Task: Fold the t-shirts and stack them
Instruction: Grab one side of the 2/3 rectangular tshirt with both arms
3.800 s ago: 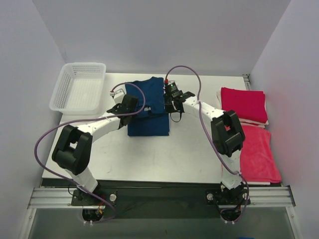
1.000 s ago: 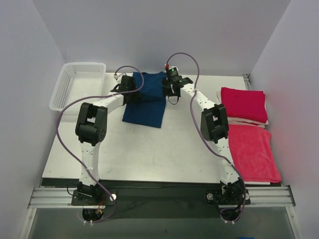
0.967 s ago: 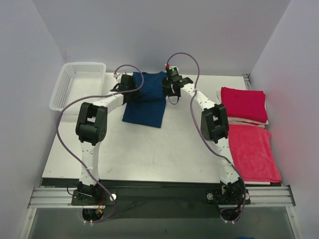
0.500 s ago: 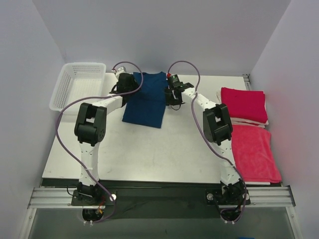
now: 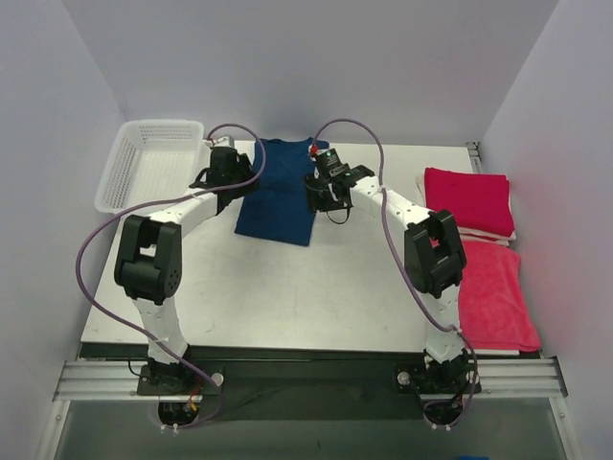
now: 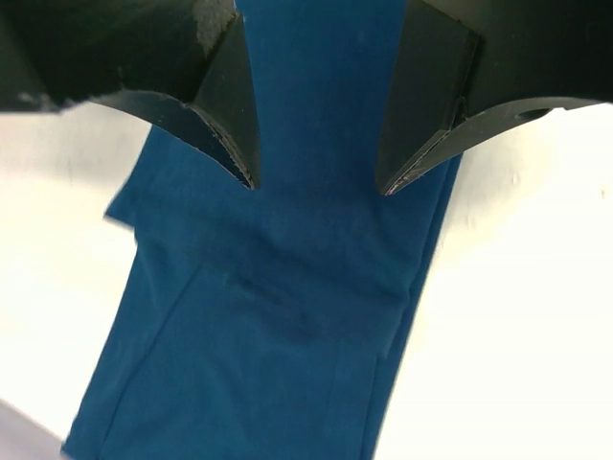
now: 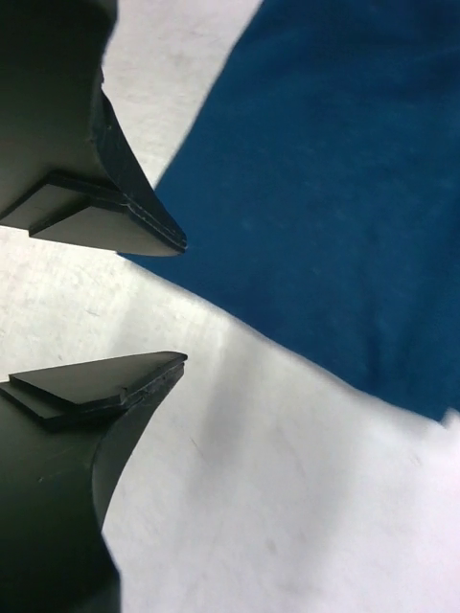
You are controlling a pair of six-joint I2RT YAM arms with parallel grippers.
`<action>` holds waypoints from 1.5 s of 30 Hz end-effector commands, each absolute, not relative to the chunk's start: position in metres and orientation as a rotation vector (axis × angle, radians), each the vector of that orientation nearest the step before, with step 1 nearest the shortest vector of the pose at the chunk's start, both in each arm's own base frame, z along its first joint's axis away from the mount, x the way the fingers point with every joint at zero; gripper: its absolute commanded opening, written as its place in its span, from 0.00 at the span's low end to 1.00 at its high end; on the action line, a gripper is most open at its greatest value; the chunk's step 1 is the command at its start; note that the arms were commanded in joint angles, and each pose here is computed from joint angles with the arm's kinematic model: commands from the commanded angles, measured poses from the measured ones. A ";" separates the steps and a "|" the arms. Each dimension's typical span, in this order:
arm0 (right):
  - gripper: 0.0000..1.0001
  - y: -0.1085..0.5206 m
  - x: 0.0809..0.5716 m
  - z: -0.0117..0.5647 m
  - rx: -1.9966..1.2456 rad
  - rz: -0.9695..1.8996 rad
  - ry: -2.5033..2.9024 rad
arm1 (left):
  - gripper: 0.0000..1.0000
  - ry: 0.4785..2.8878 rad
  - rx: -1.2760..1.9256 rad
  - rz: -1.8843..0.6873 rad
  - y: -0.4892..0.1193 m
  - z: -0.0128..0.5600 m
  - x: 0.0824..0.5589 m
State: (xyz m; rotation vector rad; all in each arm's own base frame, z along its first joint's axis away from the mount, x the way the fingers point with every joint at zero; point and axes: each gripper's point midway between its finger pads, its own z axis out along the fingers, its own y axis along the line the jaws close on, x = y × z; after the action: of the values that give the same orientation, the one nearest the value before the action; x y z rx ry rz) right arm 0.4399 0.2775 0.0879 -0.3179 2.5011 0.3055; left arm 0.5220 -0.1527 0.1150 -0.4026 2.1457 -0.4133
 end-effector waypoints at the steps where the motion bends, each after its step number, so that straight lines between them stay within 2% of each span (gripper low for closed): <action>1: 0.47 0.285 0.410 0.084 -0.388 0.355 2.545 | 0.62 2.238 -0.358 -0.525 -0.152 0.107 0.490; 9: 0.51 0.286 0.379 0.062 -0.347 0.467 2.526 | 0.63 2.256 -0.474 -0.643 -0.121 0.078 0.457; 17: 0.50 0.288 0.369 0.040 -0.305 0.517 2.522 | 0.62 2.324 -0.508 -0.702 -0.121 0.043 0.437; 32: 0.45 0.311 0.375 0.014 -0.223 0.658 2.519 | 0.52 2.357 -0.572 -0.688 -0.105 0.022 0.421; 34: 0.45 0.314 0.374 0.012 -0.222 0.675 2.528 | 0.49 2.366 -0.573 -0.708 -0.107 0.018 0.419; 36: 0.44 0.316 0.373 0.012 -0.220 0.689 2.535 | 0.41 2.369 -0.576 -0.735 -0.108 0.017 0.417; 38: 0.42 0.315 0.371 0.012 -0.214 0.682 2.547 | 0.28 2.367 -0.568 -0.749 -0.110 0.017 0.415; 40: 0.40 0.313 0.368 0.012 -0.213 0.673 2.562 | 0.21 2.373 -0.572 -0.752 -0.110 0.016 0.410; 41: 0.36 0.311 0.366 0.010 -0.213 0.666 2.567 | 0.13 2.375 -0.571 -0.752 -0.111 0.015 0.407; 43: 0.29 0.305 0.359 0.007 -0.217 0.660 2.580 | 0.07 2.370 -0.567 -0.751 -0.110 0.017 0.405; 44: 0.14 0.303 0.357 0.005 -0.221 0.659 2.587 | 0.03 2.382 -0.567 -0.757 -0.111 0.014 0.399; 45: 0.06 0.301 0.354 0.003 -0.225 0.661 2.595 | 0.00 2.376 -0.560 -0.767 -0.112 0.016 0.398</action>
State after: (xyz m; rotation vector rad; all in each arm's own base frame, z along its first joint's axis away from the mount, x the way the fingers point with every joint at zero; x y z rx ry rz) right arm 0.3711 0.3088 0.0145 -0.2173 2.5310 0.6660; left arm 0.4150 -0.1108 0.0207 -0.5694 2.3402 -0.7533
